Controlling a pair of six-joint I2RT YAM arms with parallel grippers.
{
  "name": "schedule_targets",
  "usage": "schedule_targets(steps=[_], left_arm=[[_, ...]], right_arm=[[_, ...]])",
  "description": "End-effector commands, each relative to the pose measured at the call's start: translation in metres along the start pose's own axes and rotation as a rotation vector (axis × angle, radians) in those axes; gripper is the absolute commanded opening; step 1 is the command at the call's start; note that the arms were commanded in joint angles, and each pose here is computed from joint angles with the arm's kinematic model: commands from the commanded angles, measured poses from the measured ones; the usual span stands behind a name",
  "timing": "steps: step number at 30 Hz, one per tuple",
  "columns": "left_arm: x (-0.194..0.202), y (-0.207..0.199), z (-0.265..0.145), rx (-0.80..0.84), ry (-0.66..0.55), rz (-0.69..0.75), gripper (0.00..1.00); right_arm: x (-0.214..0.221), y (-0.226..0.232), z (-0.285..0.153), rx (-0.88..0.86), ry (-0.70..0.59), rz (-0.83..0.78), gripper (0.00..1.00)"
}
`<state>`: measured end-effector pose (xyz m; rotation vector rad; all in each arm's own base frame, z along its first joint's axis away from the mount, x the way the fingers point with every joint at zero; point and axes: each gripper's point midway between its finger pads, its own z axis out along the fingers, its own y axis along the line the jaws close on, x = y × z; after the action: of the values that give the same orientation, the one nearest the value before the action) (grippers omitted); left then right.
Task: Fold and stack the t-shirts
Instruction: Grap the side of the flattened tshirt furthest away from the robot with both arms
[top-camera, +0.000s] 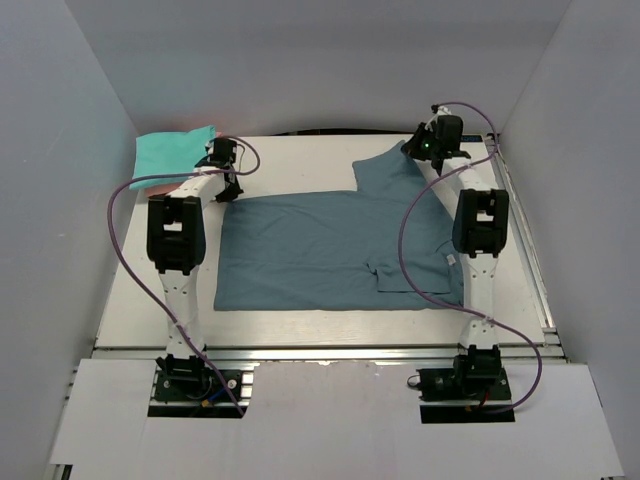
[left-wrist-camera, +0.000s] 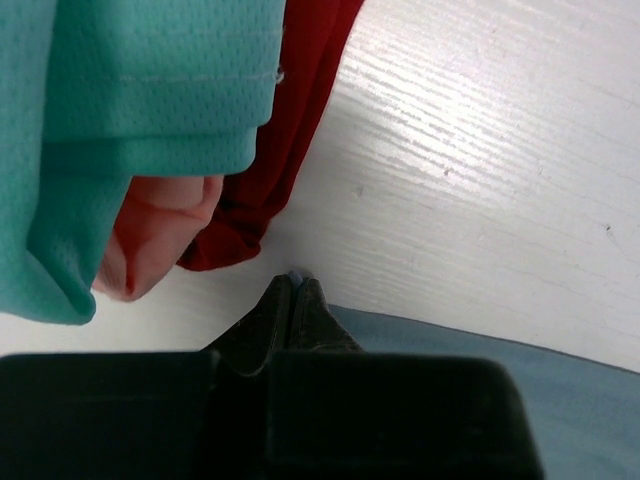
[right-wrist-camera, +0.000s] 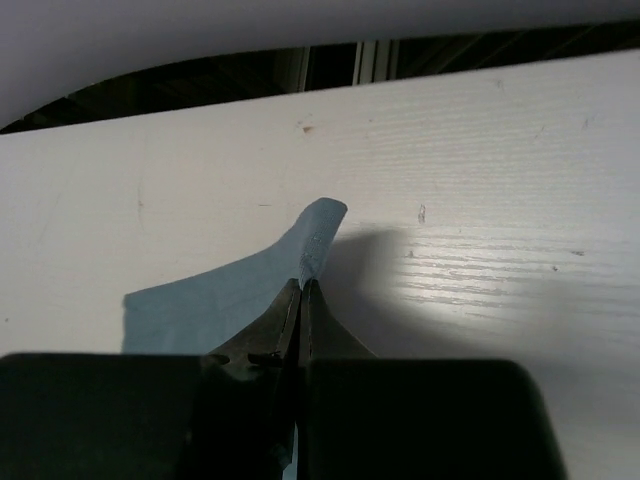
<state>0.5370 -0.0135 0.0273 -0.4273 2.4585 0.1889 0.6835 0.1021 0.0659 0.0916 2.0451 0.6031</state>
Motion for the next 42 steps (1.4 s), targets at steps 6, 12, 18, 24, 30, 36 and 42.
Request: schedule_targets(steps=[6,12,18,24,30,36,42], left_arm=[[-0.034,0.004,-0.04,0.031,-0.073,0.005,0.0],[-0.044,0.001,-0.048,0.054,-0.091,0.025,0.0],[-0.05,-0.006,-0.06,0.11,-0.109,0.039,0.0],[-0.049,-0.005,-0.074,0.135,-0.113,0.056,0.0],[-0.046,0.0,-0.087,0.145,-0.124,0.068,0.0],[-0.036,0.006,-0.096,0.145,-0.114,0.081,0.0],[-0.02,0.01,-0.104,0.163,-0.112,0.079,0.0]], right_arm=[[-0.061,0.043,-0.051,-0.042,-0.079,-0.141,0.0],[-0.053,0.056,-0.072,-0.07,-0.041,-0.148,0.0],[-0.031,0.066,-0.092,-0.069,0.007,-0.163,0.0],[-0.02,0.076,-0.115,-0.061,0.018,-0.177,0.0],[-0.022,0.081,-0.14,-0.033,0.01,-0.194,0.0],[-0.007,0.08,-0.172,0.01,0.045,-0.198,0.0],[0.006,0.077,-0.202,0.048,0.051,-0.23,0.0]])
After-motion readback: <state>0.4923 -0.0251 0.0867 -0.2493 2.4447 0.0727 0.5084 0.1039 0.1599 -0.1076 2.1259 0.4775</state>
